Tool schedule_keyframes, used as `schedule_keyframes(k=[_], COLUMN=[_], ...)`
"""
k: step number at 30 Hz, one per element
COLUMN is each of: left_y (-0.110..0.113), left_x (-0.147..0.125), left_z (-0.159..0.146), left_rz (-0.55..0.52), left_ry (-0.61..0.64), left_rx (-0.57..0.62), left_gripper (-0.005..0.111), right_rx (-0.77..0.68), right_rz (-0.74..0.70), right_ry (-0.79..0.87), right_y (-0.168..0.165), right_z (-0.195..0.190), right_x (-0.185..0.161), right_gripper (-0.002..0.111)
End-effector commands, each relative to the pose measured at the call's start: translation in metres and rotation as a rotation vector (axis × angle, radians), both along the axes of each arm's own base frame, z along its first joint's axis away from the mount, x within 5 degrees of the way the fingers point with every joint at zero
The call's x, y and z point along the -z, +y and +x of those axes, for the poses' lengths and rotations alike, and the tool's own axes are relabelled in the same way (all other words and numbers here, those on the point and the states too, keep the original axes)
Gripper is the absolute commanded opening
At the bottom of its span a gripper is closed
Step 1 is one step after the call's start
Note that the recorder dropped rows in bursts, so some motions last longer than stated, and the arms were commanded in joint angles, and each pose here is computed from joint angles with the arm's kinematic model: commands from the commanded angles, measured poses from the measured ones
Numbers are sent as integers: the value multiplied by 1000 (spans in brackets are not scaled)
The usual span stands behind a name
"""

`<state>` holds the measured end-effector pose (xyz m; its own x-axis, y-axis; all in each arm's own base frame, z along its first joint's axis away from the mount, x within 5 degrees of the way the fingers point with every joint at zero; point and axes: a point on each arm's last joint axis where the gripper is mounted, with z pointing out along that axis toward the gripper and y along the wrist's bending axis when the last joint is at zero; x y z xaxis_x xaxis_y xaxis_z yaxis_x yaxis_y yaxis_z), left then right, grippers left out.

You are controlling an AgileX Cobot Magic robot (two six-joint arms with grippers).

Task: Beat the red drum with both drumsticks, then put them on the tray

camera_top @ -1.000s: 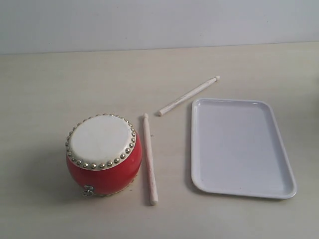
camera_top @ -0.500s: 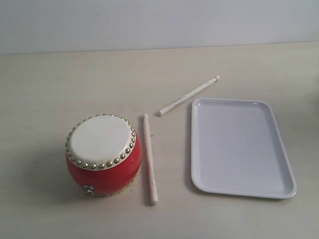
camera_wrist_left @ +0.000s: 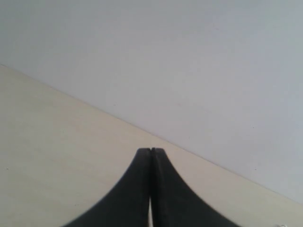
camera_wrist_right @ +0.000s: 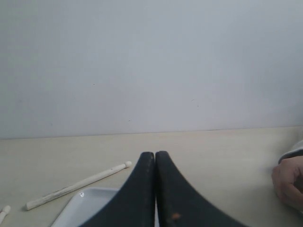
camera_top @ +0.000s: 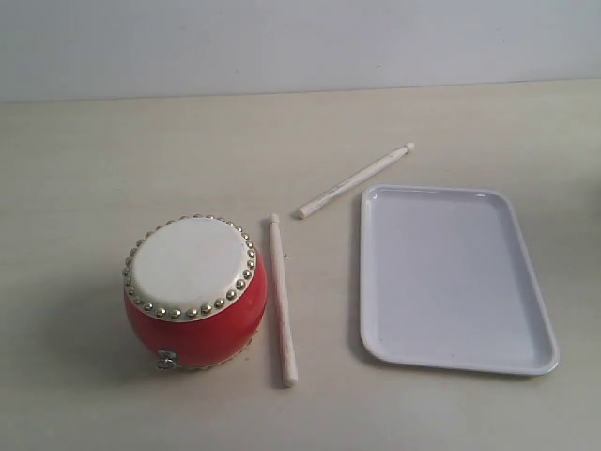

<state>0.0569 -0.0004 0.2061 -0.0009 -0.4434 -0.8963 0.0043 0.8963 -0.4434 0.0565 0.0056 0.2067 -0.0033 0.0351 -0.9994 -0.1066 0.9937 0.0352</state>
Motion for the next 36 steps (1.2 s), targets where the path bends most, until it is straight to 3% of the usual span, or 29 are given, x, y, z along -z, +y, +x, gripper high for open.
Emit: schedule_keyframes(k=[1,7,16,18,23,26,36], left_y=[0,0,0,0,0,0,0], left_x=[0,0,0,0,0,0,0], left_z=[0,0,0,0,0,0,0], left_rz=[-3,-3,-5,-5,-7,-9,-9], left_ry=[-4,-6,-6,-6,-6,-6,-6], left_rx=[-1,-1,-1,-1,0,0,0], left_gripper=[0,0,0,0,0,0,0], right_rx=[4,7,1,-9,-80,-107,-107], right_rz=[3,-90,-80,-5,578,755,754], right_ry=[-6,-18,-57,-95,-226,-255,-254], right_y=[0,-1,0,1,0,-2,-2], right_z=[0,0,0,-1,-4,-5,-5], right_x=[1,1,-3,-7,-25,-29,-29], right_gripper=[0,0,0,0,0,0,0])
